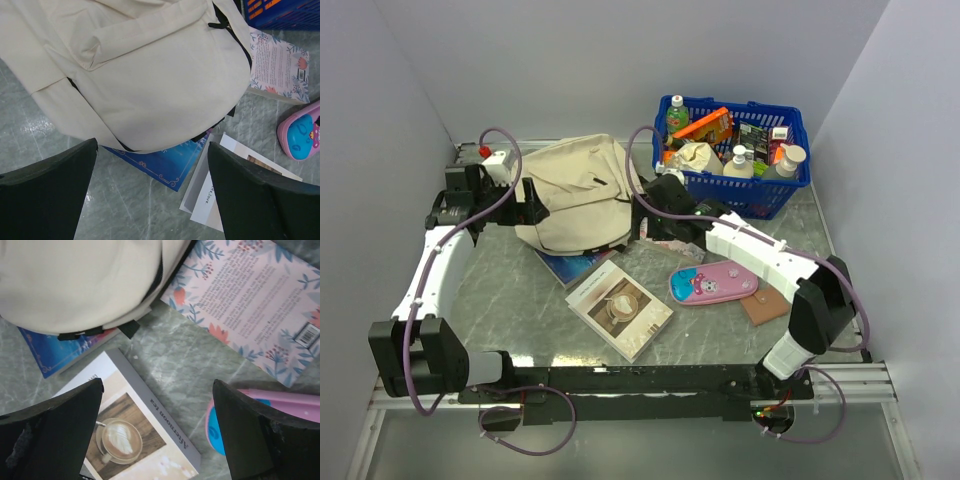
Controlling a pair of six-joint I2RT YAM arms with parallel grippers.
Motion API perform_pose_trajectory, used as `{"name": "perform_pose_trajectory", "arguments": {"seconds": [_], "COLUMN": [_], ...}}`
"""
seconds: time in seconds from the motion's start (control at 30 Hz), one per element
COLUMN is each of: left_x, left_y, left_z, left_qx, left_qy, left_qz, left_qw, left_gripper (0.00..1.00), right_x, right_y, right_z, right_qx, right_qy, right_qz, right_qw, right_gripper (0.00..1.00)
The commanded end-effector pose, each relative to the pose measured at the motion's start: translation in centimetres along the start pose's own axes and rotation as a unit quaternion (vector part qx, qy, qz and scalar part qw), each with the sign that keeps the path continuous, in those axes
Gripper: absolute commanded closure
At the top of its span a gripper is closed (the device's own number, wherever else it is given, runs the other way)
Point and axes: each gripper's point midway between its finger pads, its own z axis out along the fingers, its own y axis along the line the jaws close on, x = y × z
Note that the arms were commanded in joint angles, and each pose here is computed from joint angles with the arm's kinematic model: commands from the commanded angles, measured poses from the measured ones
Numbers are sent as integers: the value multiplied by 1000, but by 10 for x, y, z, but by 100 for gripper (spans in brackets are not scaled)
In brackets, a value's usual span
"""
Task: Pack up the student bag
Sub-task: Adjust the student bag at the center of the board.
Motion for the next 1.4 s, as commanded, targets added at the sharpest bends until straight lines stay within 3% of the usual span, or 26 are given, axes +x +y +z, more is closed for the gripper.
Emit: {"name": "perform_pose_trajectory", "arguments": {"seconds": [0.0, 0.33, 0.77, 0.83, 1.03, 1.07, 1.13, 1.17, 1.27, 1.37], "left_x": [-28, -18, -8, -10, -7, -6, -4, -3, -4, -6], "left_y": [-10, -1, 2, 2, 5, 6, 6, 5, 4, 7], "left_z": [-12, -23, -26, -27, -27, -26, -25, -25, -26, -28], "left_qx": [16, 9, 10, 9, 2, 2, 3, 4, 3, -5], "left_qy": [-41, -34, -31, -34, -35, -33, -31, -30, -32, -36], "left_qz": [10, 30, 51, 54, 55, 55, 52, 52, 53, 53], "left_qw": [999, 999, 998, 998, 998, 998, 998, 998, 998, 998], "left_gripper": [4, 4, 4, 3, 4, 4, 4, 4, 4, 3], "right_x": [-19, -9, 16, 17, -5, -9, -22, -24, -42, -68], "right_y": [35, 55, 48, 50, 65, 67, 73, 74, 84, 105], "right_z": [11, 84, 132, 139, 131, 128, 120, 117, 106, 86], "right_qx": [-58, -59, -50, -55, -100, -105, -115, -115, -131, -169], "right_qy": [-23, 12, 40, 40, -1, -7, -19, -19, -34, -56], "right_qz": [19, 56, 116, 123, 124, 122, 118, 113, 100, 84], "right_qw": [998, 997, 991, 990, 987, 987, 986, 987, 986, 980], "right_gripper": [2, 4, 8, 13, 42, 55, 66, 79, 99, 100]}}
